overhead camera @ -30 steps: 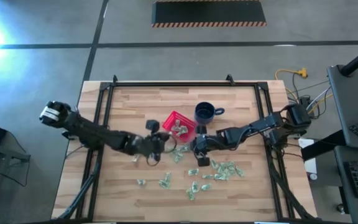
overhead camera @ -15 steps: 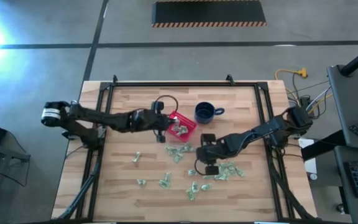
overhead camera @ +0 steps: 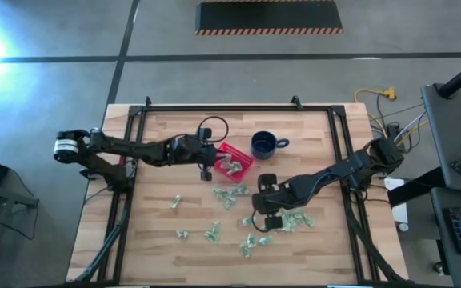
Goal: Pick and place items into bin
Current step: Put the stevia packet into the bin
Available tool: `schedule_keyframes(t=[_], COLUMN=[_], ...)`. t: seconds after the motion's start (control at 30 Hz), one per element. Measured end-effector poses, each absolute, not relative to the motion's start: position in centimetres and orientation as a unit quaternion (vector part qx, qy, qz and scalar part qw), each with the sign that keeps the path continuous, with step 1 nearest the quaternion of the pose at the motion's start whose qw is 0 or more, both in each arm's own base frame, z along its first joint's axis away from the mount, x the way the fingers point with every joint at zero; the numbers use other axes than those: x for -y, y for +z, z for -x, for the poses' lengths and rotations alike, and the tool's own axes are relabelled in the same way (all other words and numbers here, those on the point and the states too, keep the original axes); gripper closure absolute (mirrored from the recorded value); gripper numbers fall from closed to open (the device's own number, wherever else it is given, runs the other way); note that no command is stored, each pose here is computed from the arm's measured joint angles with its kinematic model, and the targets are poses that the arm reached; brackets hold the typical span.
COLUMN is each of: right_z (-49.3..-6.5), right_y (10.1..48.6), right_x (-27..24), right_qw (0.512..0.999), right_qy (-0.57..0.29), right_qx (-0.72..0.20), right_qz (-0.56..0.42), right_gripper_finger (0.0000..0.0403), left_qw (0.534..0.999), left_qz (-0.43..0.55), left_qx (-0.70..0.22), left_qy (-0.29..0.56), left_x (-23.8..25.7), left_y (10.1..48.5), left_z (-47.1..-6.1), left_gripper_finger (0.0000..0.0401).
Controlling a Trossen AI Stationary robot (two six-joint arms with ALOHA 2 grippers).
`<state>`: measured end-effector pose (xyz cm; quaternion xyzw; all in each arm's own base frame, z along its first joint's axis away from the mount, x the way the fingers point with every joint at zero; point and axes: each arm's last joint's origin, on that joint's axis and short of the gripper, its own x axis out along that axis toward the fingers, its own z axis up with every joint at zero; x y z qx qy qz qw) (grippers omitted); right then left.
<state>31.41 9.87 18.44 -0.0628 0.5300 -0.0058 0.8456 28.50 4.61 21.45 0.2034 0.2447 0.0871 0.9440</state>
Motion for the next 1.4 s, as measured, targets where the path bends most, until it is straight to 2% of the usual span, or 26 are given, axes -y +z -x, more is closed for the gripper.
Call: schedule_keyframes(t=[0.2,0.37,0.47,0.57,0.87,1.03,1.23,1.4], right_z=[-31.0,-30.1,-29.5,-29.1,-28.8,-28.4,-28.2,-28.1], right_y=[17.8,16.5,15.8,15.5,15.4,15.1,14.5,14.3], right_x=[-9.7,-9.7,-9.7,-9.6,-9.5,-9.4,-9.3,-9.1], right_qw=[0.841,0.824,0.809,0.797,0.782,0.773,0.773,0.777], right_qy=[-0.019,-0.017,-0.008,-0.035,-0.070,-0.079,-0.082,-0.093], right_qx=[-0.539,-0.566,-0.587,-0.599,-0.610,-0.621,-0.620,-0.617], right_qz=[0.047,0.007,-0.031,-0.067,-0.106,-0.103,-0.104,-0.088], right_gripper_finger=[0.0339,0.0338,0.0339,0.0331,0.0266,0.0244,0.0240,0.0268], left_qw=[0.944,0.947,0.946,0.946,0.949,0.948,0.950,0.951], left_qz=[-0.203,-0.192,-0.190,-0.190,-0.179,-0.177,-0.165,-0.165], left_qx=[-0.244,-0.243,-0.247,-0.247,-0.246,-0.248,-0.248,-0.247], left_qy=[0.087,0.087,0.085,0.085,0.088,0.088,0.089,0.086], left_x=[-4.6,-4.4,-4.4,-4.4,-4.4,-4.3,-4.2,-4.0], left_y=[21.5,21.5,21.4,21.4,21.4,21.3,21.3,21.3], left_z=[-28.5,-28.5,-28.5,-28.5,-28.5,-28.5,-28.5,-28.5], left_gripper_finger=[0.0259,0.0224,0.0221,0.0221,0.0221,0.0221,0.0221,0.0221])
